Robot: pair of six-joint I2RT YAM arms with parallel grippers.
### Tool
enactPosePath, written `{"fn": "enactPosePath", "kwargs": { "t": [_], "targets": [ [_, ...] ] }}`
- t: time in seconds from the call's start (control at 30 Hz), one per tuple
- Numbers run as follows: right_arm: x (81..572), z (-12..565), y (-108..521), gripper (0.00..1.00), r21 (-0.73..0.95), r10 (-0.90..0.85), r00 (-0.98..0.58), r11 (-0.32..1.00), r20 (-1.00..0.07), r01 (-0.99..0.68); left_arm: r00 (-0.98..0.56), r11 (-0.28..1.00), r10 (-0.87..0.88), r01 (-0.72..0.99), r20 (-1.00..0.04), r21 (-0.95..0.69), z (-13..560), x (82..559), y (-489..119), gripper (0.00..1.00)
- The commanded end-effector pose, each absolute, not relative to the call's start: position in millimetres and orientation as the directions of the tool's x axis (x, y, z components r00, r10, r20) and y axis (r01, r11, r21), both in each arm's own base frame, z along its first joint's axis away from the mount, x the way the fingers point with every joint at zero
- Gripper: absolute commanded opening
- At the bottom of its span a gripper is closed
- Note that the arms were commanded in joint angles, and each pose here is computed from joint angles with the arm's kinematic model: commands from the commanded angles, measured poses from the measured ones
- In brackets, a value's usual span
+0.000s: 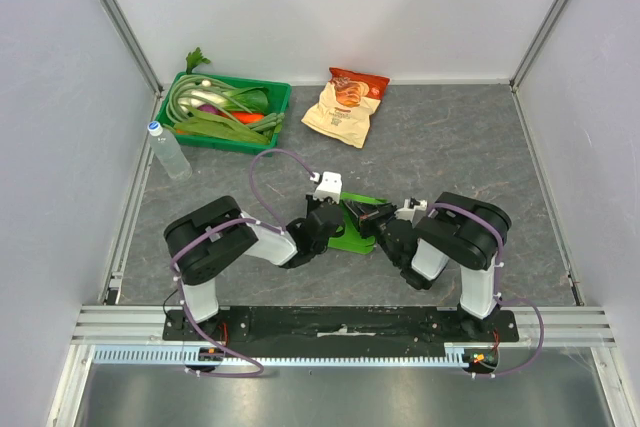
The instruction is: Fold the paper box
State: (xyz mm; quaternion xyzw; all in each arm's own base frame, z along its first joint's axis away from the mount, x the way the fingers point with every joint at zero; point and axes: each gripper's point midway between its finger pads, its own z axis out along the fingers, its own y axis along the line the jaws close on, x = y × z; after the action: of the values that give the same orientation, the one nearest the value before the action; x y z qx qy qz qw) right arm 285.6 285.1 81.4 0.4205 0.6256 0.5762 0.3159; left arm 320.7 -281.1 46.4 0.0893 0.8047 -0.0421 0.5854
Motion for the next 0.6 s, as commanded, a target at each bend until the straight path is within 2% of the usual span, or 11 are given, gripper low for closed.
{"fn": "enactPosePath", "kwargs": {
  "t": [0.0, 0.07, 0.1, 0.17, 0.2, 0.23, 0.27, 0.4, 0.47, 0.57],
  "targets": [
    [262.2, 73.1, 290.5, 0.0, 0.986, 0.866, -0.495, 0.019, 0.066, 0.164, -0.244, 0.992, 0.103, -0.049, -0.964, 0.119, 47.1, 336.4, -243.1, 0.02],
    [262.5, 73.6, 290.0, 0.0, 0.988, 0.868, -0.491, 0.007, 0.072, 0.157, -0.214, 0.998, 0.065, 0.004, -0.975, 0.065, 51.8, 337.1, -253.5, 0.02],
    [262.6, 72.6, 288.8, 0.0, 0.987, 0.869, -0.489, 0.005, 0.074, 0.158, -0.218, 0.989, 0.096, 0.127, -0.971, 0.069, 51.4, 333.9, -270.6, 0.02],
    [264.2, 71.6, 286.5, 0.0, 0.988, 0.868, -0.49, -0.001, 0.077, 0.154, -0.208, 0.972, 0.091, 0.231, -0.974, 0.042, 60.9, 328.6, -285.8, 0.02],
    [265.1, 71.3, 285.7, 0.0, 0.988, 0.868, -0.491, 0.0, 0.075, 0.152, -0.256, 0.944, 0.131, 0.327, -0.958, 0.042, 52.0, 321.5, -297.4, 0.04],
    [267.4, 72.5, 283.8, 0.0, 0.989, 0.871, -0.486, -0.003, 0.075, 0.147, -0.265, 0.935, 0.132, 0.354, -0.955, 0.031, 54.3, 318.8, -302.0, 0.07],
    [267.6, 74.3, 284.0, 0.0, 0.991, 0.87, -0.489, 0.001, 0.066, 0.136, -0.26, 0.924, 0.117, 0.383, -0.958, 0.009, 61.9, 313.5, -303.4, 0.25],
    [269.3, 74.3, 279.8, 0.0, 0.991, 0.871, -0.489, 0.02, 0.049, 0.134, -0.273, 0.883, 0.098, 0.467, -0.957, -0.043, 73.8, 292.1, -302.0, 0.52],
    [270.6, 72.8, 276.2, 0.0, 0.99, 0.874, -0.484, 0.028, 0.042, 0.137, -0.285, 0.87, 0.095, 0.49, -0.954, -0.06, 69.8, 278.9, -292.1, 0.56],
    [272.8, 71.8, 272.8, 0.0, 0.989, 0.877, -0.479, 0.028, 0.044, 0.142, -0.278, 0.834, 0.062, 0.542, -0.958, -0.103, 80.5, 260.8, -285.8, 0.57]
  ]
}}
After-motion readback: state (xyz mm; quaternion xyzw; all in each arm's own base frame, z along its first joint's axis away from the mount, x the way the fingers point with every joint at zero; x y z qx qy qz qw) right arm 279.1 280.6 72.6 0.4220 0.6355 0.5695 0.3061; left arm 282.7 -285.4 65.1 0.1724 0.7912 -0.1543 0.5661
